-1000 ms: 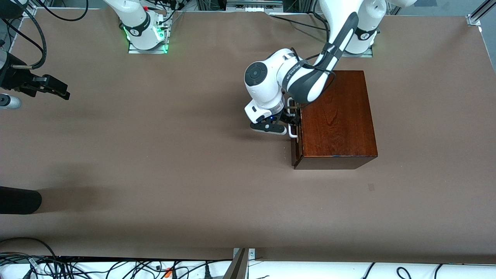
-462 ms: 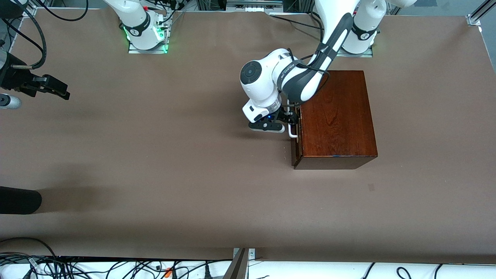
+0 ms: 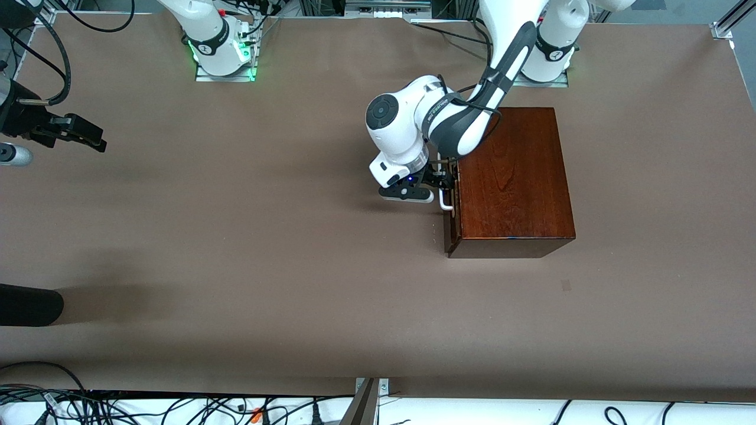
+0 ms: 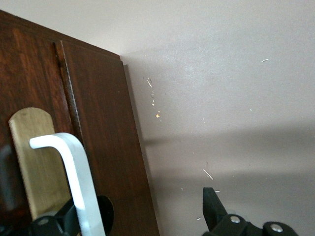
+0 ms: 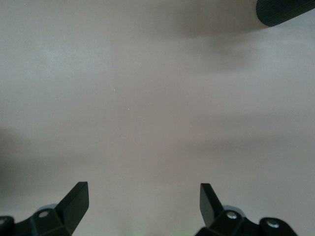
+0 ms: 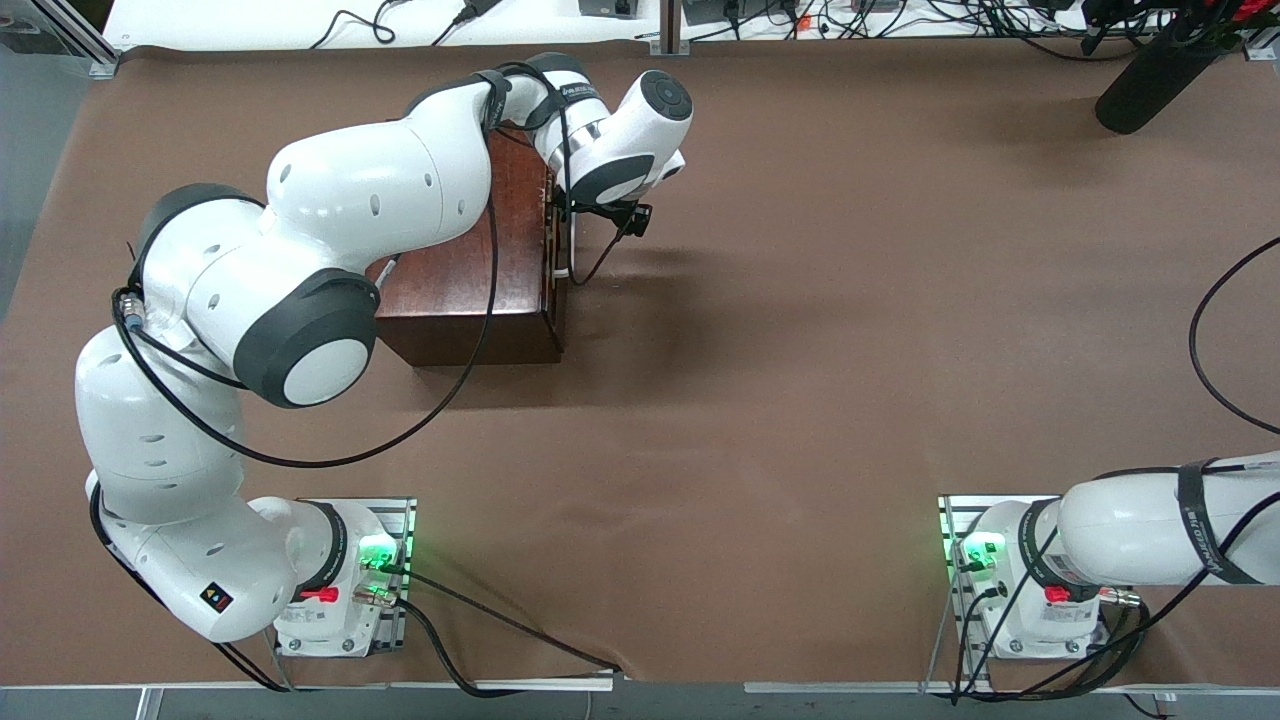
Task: Open drawer, take yellow block, close drawer
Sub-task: 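Pull the drawer handle outward with the left gripper, opening the drawer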
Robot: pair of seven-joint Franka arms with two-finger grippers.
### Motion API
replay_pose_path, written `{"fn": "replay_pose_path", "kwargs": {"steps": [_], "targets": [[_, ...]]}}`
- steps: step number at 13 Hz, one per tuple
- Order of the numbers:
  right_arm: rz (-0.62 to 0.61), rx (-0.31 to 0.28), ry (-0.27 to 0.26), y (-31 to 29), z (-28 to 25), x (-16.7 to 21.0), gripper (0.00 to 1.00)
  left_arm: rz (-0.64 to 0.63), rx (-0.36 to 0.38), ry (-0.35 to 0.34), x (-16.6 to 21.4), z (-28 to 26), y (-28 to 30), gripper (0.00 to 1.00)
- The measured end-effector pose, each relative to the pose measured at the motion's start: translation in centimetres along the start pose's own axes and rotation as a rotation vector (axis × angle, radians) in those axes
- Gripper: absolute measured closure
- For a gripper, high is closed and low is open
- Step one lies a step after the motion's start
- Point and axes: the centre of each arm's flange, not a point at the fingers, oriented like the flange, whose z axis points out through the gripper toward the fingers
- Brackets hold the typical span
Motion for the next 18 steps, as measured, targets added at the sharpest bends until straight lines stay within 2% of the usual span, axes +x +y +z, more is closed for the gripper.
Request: {"fn": "replay_pose_path", "kwargs": {"steps": [12, 18], "targets": [[0.000, 0.000, 0.000, 0.0, 0.0, 0.0, 0.00, -0.038, -0.011, 0.018, 0.2, -0.2, 1.2, 0.00], [0.000, 0.000, 0.000, 0.0, 0.0, 0.0, 0.00, -0.055, -0.087, 0.066, 0.2, -2.2, 4.0, 0.00]]}}
